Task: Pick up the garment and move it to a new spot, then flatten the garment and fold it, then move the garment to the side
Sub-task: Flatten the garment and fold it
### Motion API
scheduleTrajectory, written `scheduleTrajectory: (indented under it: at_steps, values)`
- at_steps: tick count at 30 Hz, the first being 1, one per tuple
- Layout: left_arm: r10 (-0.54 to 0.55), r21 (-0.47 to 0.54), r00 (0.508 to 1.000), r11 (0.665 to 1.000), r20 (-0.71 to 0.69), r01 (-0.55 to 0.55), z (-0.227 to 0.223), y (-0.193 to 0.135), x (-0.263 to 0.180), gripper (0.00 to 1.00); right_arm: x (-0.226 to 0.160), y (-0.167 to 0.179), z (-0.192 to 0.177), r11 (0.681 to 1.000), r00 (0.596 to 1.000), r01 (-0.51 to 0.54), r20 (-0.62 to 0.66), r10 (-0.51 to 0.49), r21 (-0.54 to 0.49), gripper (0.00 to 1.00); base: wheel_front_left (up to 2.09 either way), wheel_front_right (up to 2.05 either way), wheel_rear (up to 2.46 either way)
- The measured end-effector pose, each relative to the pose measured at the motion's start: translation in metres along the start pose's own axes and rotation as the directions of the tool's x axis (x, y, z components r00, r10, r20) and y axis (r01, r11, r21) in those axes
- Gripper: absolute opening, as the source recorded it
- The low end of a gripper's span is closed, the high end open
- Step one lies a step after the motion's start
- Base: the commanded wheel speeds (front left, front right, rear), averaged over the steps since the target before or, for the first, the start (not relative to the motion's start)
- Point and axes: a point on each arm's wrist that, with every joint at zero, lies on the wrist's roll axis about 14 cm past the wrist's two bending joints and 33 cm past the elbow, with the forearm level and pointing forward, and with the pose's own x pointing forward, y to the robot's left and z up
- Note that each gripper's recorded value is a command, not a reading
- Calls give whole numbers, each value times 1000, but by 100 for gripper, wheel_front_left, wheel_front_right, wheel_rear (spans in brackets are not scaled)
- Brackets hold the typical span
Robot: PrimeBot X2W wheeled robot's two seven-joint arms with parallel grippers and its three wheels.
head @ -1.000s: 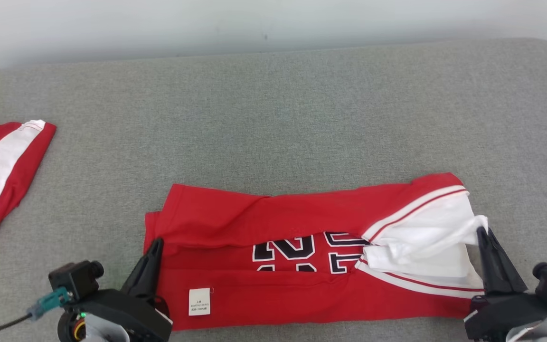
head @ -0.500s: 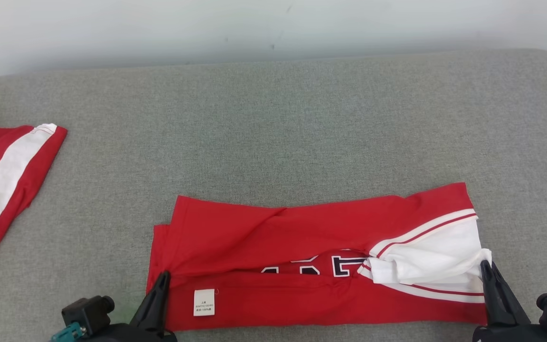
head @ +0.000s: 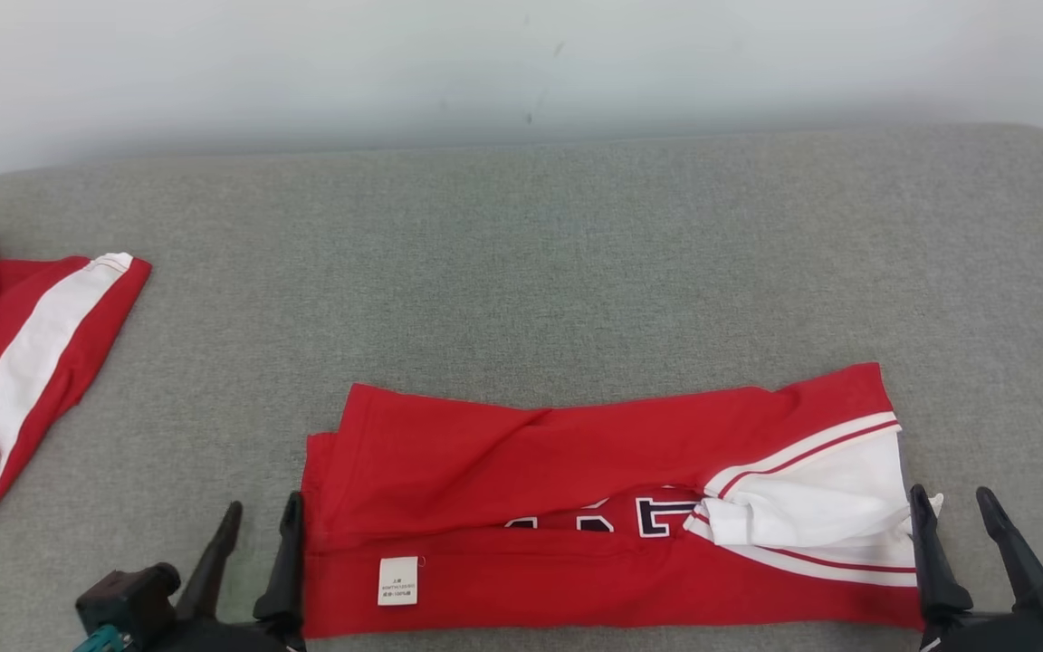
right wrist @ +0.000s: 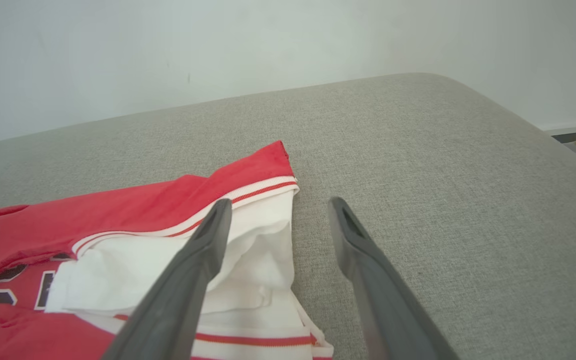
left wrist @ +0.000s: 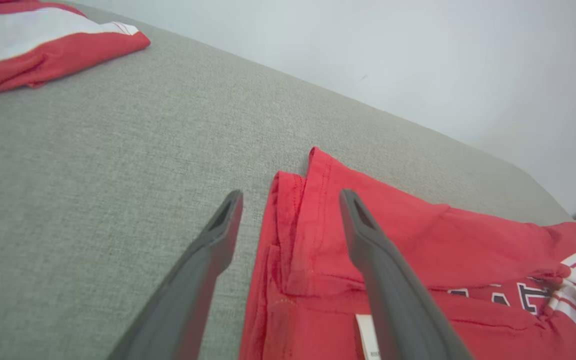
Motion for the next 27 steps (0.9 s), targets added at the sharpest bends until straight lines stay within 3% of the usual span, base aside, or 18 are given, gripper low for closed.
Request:
scheduleTrajectory:
  at_steps: [7, 13, 27]
  values:
    - [52, 140, 989, 988, 136, -71, 37, 20, -13, 100, 11, -1, 9, 1000, 1000, -10, -18, 10, -15, 100, 0, 0, 0]
    - [107, 165, 974, 976, 199, -141, 53, 38, -26, 100, 21, -4, -1, 999, 994, -1, -109, -3, -40, 100, 0, 0, 0]
    - [152, 217, 965, 956, 213, -199, 50, 57, -46, 100, 32, 11, -70, 999, 905, -38, -423, 39, 11, 100, 0, 0, 0]
